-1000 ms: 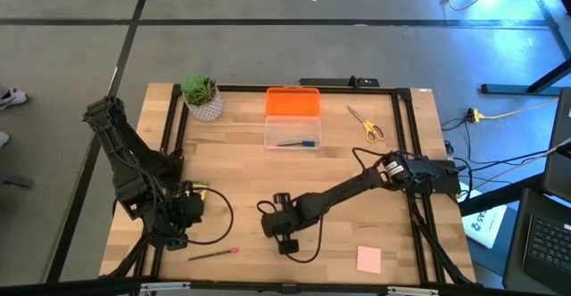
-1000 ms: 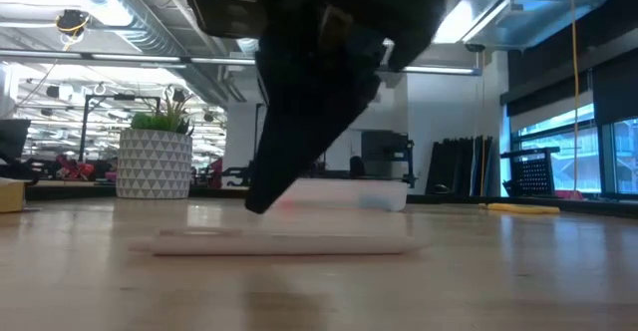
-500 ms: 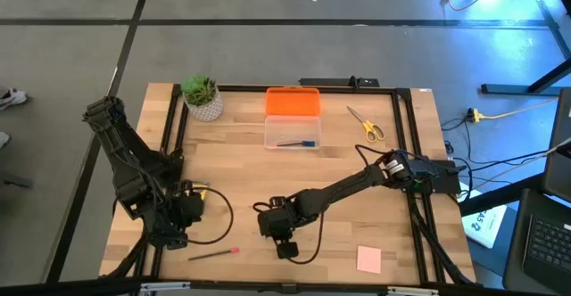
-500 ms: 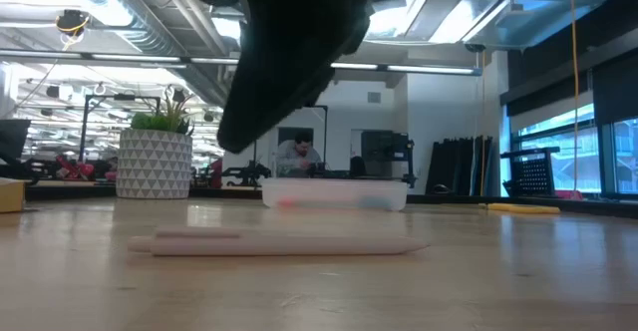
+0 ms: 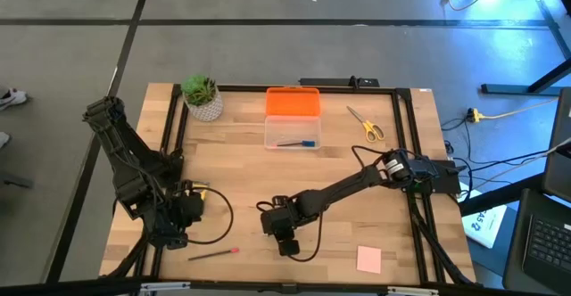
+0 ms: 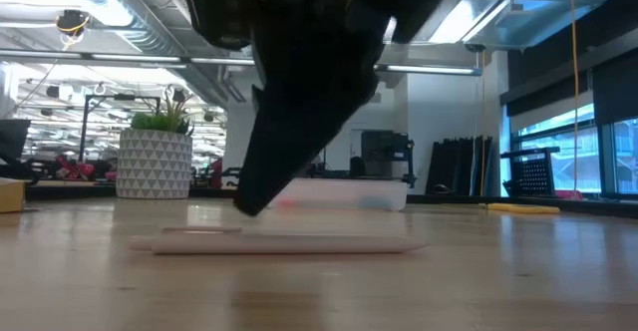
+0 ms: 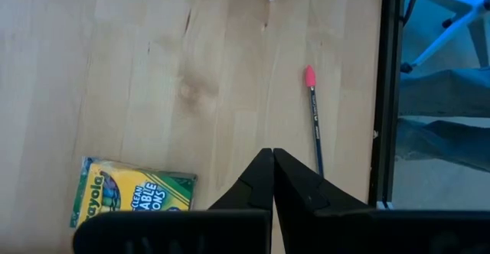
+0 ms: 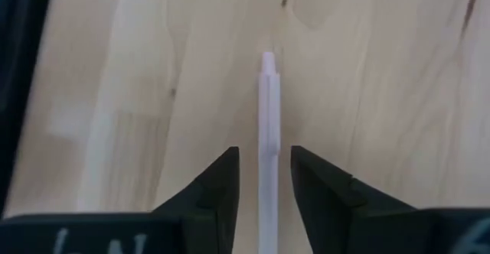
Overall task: Pack school essentials
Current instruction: Put the pink pen into the orange supply box
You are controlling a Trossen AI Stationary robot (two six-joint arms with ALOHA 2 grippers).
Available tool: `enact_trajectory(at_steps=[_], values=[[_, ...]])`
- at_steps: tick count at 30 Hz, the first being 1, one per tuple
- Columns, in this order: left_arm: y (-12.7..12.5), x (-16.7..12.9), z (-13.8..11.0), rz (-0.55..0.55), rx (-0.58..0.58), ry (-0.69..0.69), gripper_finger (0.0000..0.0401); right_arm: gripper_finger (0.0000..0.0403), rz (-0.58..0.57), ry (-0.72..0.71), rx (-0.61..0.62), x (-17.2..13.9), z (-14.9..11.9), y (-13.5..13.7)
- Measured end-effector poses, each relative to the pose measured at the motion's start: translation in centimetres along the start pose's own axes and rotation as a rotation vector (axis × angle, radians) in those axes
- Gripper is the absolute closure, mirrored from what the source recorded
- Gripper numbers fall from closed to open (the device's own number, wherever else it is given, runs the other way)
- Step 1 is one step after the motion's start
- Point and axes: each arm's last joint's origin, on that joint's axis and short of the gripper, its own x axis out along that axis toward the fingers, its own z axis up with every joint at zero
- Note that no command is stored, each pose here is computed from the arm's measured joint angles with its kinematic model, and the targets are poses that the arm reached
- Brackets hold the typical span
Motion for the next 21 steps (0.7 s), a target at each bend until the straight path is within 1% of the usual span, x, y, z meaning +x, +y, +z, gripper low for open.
enact_trajectory(at_steps=[4,7,12,18,21], values=[[0.0,0.0,0.0,0.001,0.0,-0.002,0.0401,0.0282,0.01,-0.049,-0.004,0.7,-0.2,-0.1],[0.0,0.0,0.0,0.002,0.0,-0.004,0.0401,0.0282,0.005,-0.032,-0.023,1.0,-0.6,-0.2],[0.0,0.0,0.0,0.003,0.0,-0.005,0.0401,0.0282,0.006,-0.044,-0.054,1.2,-0.5,-0.3],[0.0,0.0,0.0,0.003,0.0,-0.005,0.0401,0.0282,0.003,-0.051,-0.058,2.3,-0.6,-0.4],[0.0,0.0,0.0,0.003,0.0,-0.006,0.0401,0.0286,0.003,-0.047,-0.058,2.3,-0.7,-0.4]])
